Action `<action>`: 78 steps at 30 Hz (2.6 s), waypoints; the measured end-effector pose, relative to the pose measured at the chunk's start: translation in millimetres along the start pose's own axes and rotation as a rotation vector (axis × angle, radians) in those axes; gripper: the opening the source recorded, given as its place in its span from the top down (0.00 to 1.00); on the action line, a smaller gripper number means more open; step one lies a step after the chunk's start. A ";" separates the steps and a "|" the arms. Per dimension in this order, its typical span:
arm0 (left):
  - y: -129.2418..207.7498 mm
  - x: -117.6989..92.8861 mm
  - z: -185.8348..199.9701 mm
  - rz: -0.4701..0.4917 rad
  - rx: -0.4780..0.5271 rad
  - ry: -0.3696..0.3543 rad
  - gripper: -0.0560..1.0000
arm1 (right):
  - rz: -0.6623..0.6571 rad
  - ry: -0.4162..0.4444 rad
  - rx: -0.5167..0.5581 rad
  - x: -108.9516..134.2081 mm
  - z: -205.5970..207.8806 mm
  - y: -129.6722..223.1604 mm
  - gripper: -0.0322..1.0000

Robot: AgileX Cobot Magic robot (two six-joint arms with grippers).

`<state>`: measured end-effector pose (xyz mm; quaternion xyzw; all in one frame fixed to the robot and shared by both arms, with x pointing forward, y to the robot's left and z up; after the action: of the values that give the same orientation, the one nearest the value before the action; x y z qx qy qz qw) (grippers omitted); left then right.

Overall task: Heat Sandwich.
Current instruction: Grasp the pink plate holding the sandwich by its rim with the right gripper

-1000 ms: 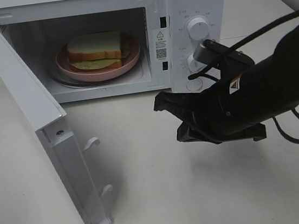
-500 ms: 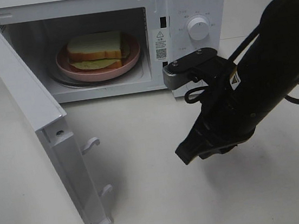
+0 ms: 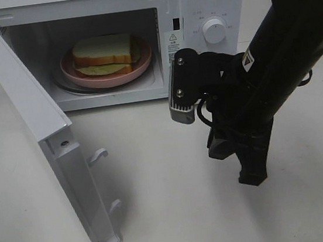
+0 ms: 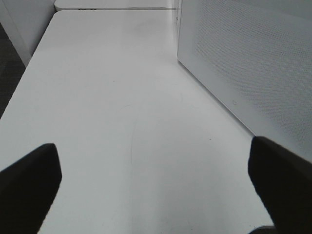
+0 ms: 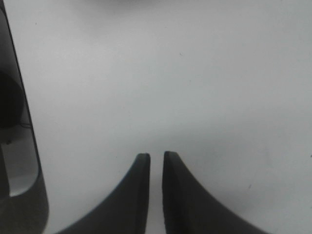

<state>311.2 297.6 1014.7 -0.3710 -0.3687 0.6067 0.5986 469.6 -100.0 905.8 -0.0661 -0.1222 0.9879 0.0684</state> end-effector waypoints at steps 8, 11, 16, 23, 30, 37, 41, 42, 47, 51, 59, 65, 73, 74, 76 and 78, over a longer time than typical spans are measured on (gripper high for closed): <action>0.0 0.0 0.0 0.000 0.000 0.000 0.01 | 0.359 0.023 0.033 -5.9 1.8 4.0 0.83; 0.0 0.0 0.0 0.000 0.000 0.000 0.01 | 0.426 0.031 0.049 -8.1 2.0 6.4 0.82; 0.0 0.0 0.0 0.000 0.000 0.000 0.01 | 0.513 0.048 0.068 -12.2 2.3 8.5 0.75; 0.0 0.0 0.0 0.000 0.000 0.000 0.01 | 0.429 0.110 0.035 -21.4 2.8 0.9 0.30; 0.0 0.0 0.0 0.000 0.000 0.000 0.01 | 0.412 0.102 0.054 -20.7 2.8 4.7 0.08; 0.0 0.0 0.0 0.000 0.000 0.000 0.01 | 0.453 0.136 0.080 -29.9 8.5 4.5 0.09; 0.0 0.0 0.0 0.000 0.000 0.000 0.01 | 0.466 0.169 0.074 -40.7 14.3 -4.2 0.12; 0.0 0.0 0.0 0.000 0.000 0.000 0.01 | 0.467 0.175 0.072 -43.6 14.6 -6.9 0.12; 0.0 0.0 0.0 0.000 0.000 0.000 0.01 | 0.469 0.182 0.068 -55.6 9.5 -18.6 0.14; 0.0 0.0 0.0 0.000 0.000 0.000 0.01 | 0.483 0.192 0.061 -62.1 6.8 -30.1 0.14; 0.0 0.0 0.0 0.000 0.000 0.000 0.01 | 0.526 0.230 0.019 -73.3 2.2 -66.5 0.16; 0.0 0.0 0.0 0.000 0.000 0.000 0.01 | 0.549 0.263 -0.001 -86.6 -3.7 -89.0 0.16; 0.0 0.0 0.0 0.000 0.000 0.000 0.01 | 0.562 0.303 0.005 -111.3 -20.2 -109.2 0.17; 0.0 0.0 0.0 0.000 0.000 0.000 0.01 | 0.556 0.310 0.002 -114.5 -22.1 -112.4 0.17; 0.0 0.0 0.0 0.000 0.000 0.000 0.01 | 0.535 0.332 -0.016 -123.4 -26.0 -122.4 0.17; 0.0 0.0 0.0 0.000 0.000 0.000 0.01 | 0.528 0.338 -0.019 -126.5 -27.6 -125.4 0.18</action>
<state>311.2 297.6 1014.7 -0.3710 -0.3687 0.6067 0.5986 612.8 7.8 925.1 -0.2595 -0.0972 0.9453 -0.1720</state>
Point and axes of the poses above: a point on each arm's last joint axis where the gripper is mounted, z pointing back along that axis away from the gripper, x along the wrist's bending axis when the last joint is at zero, y = z × x, the point moved 9 cm from there along -z, pointing out along that axis toward the gripper, and after that the axes turned 1 degree about z, right-handed, at the moved point
